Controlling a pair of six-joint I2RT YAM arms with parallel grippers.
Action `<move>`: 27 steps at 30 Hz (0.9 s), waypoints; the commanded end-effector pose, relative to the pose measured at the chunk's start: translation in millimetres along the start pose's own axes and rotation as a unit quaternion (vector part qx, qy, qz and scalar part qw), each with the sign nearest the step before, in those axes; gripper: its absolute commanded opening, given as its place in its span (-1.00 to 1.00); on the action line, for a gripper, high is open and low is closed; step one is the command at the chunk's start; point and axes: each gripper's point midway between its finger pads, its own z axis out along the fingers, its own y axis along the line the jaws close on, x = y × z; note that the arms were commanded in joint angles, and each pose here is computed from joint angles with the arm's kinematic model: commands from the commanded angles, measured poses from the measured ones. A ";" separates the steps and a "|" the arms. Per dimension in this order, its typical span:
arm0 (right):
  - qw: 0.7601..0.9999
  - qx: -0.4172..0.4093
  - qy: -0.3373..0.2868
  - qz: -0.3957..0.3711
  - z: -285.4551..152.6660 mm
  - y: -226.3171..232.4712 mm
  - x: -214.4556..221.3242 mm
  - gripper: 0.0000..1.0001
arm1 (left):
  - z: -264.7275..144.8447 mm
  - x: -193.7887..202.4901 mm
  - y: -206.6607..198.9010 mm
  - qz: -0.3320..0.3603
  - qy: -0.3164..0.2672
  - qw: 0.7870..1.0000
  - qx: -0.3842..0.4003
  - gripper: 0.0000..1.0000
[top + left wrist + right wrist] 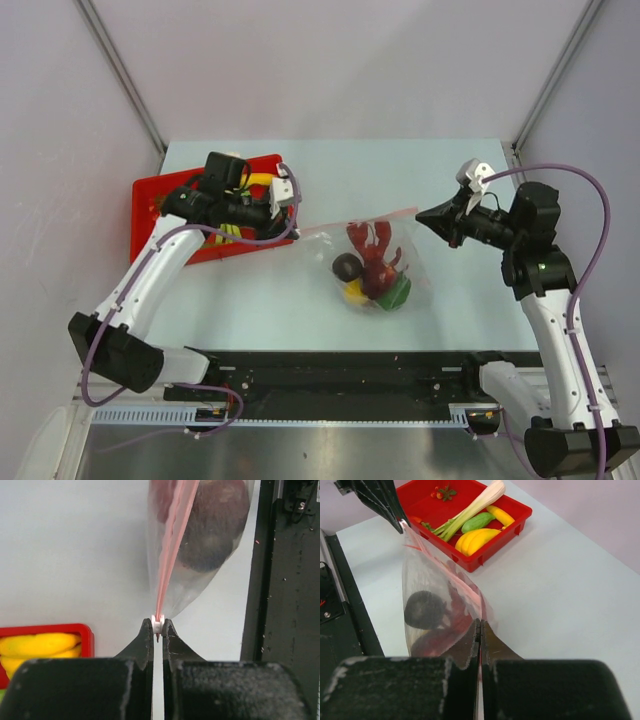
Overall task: Place the food in the zip-top bag and seal the zipper
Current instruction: Zip the zipper food storage bag at the center of the board, then place the zipper food storage bag at the center of the board.
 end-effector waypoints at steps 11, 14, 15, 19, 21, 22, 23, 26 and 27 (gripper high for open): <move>1.000 -0.002 -0.003 0.011 -26.3 71.0 -13.5 -1.00 | -40.4 -48.3 -72.5 0.029 -0.024 0.998 0.051 -1.00; 1.000 0.007 0.006 0.012 -13.3 64.6 -7.2 -1.00 | -20.2 -31.4 -45.5 -0.022 -0.003 1.000 0.011 -1.00; 1.000 0.012 0.006 0.006 -9.5 59.8 -7.5 -0.91 | -10.3 -18.1 -38.3 -0.037 0.017 0.999 0.012 -1.00; 0.999 0.030 0.032 0.003 4.3 42.0 2.7 -0.79 | 9.9 12.2 -36.0 -0.062 0.045 0.997 0.032 -1.00; 0.998 0.038 0.048 0.015 9.7 34.1 12.7 -0.74 | 20.9 23.2 -42.3 -0.060 0.045 0.996 0.047 -1.00; 0.997 0.044 0.052 0.025 9.8 29.5 15.7 -0.68 | 24.7 26.3 -42.6 -0.059 0.048 0.996 0.045 -1.00; 0.997 0.048 0.058 0.033 10.6 26.0 19.9 -0.63 | 30.5 28.0 -43.7 -0.057 0.049 0.996 0.048 -1.00; 0.994 0.053 0.078 0.064 11.8 15.6 36.7 -0.32 | 54.2 22.0 -44.9 -0.048 0.042 0.996 0.062 -1.00; 0.992 0.056 0.083 0.073 12.0 12.1 41.2 -0.14 | 64.3 23.2 -48.1 -0.054 0.045 0.995 0.070 -1.00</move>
